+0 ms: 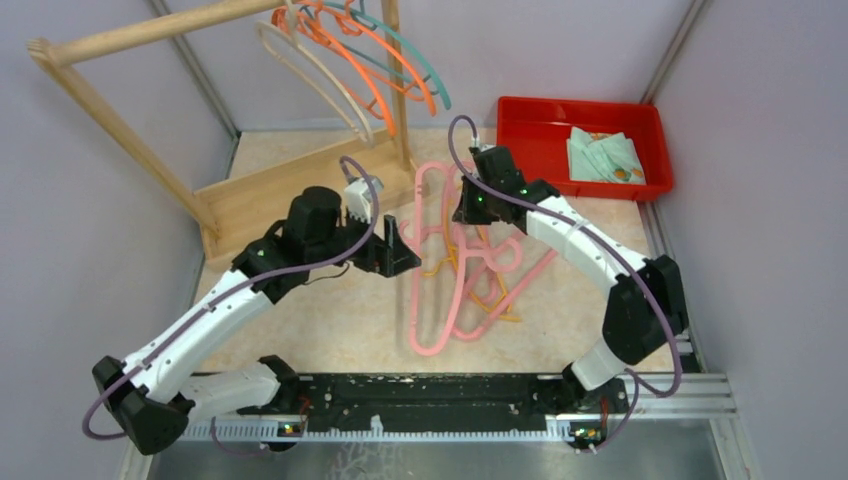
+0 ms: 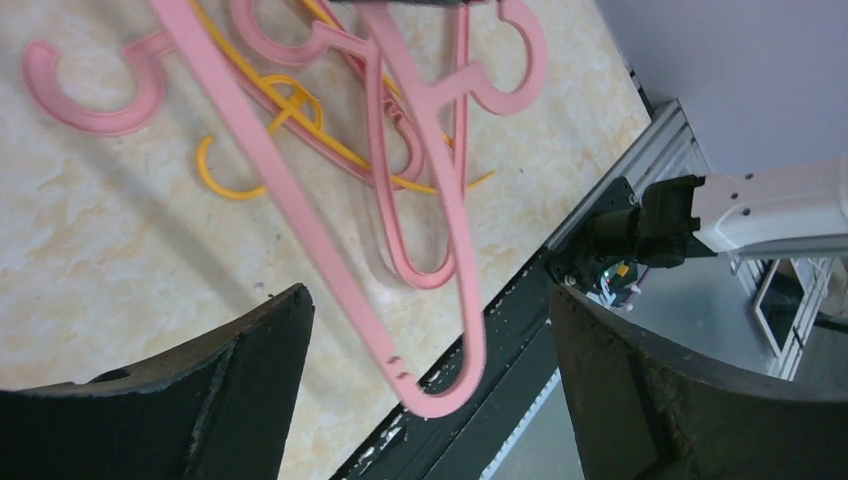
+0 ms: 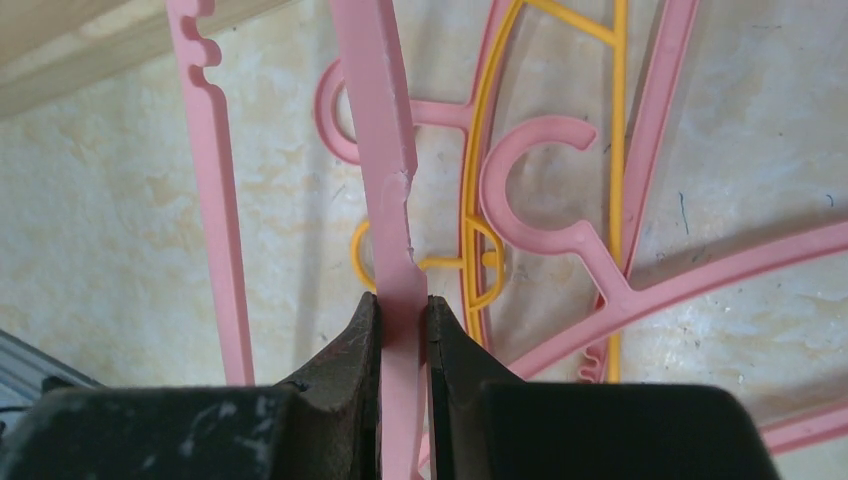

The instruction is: Organize the hangers

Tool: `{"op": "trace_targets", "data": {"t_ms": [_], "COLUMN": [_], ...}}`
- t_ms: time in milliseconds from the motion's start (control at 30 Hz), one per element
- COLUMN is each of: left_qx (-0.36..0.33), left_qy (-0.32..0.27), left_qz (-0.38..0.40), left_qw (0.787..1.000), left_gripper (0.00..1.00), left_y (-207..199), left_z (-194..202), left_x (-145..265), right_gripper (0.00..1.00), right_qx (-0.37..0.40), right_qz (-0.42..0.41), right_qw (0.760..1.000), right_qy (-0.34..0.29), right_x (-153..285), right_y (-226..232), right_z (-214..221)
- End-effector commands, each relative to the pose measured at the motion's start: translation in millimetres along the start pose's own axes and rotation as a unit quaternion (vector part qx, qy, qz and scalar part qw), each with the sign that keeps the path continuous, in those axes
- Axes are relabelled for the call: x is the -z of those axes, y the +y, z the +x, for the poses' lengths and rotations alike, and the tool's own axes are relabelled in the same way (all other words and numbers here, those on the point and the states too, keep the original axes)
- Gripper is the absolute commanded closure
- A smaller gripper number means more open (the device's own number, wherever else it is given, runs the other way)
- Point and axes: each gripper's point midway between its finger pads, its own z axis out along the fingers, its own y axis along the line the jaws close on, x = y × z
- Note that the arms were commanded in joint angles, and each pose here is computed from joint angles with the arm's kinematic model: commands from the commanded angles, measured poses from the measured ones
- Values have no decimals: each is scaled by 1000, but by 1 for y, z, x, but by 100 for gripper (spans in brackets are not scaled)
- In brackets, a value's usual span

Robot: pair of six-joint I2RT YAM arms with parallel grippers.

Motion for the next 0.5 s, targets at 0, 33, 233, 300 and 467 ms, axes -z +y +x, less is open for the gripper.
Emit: {"op": "trace_targets", "data": {"t_ms": [0, 33, 233, 300, 467], "left_qx": [-24, -28, -55, -58, -63], "left_qy": [-14, -11, 26, 34, 37], "left_qz": [-4, -9, -48, -60, -100], "left_qw": [1000, 1000, 997, 996, 992], "left_gripper": [9, 9, 9, 9, 9], "left_y": [-21, -24, -30, -29, -13], "left_z": [-4, 1, 36, 43, 56], "left_x": [-18, -25, -59, -63, -65], "right_gripper": [100, 100, 100, 100, 100], "right_qx": [-55, -60, -79, -82, -83], "right_qz": [1, 2, -9, -15, -28], "right_qw": [997, 997, 993, 992, 992], "right_qy": [-55, -58, -87, -92, -93], "right_x": [-9, -10, 6, 12, 30], "right_y": [19, 21, 38, 43, 50], "right_z": [-49, -55, -89, -95, -99]}}
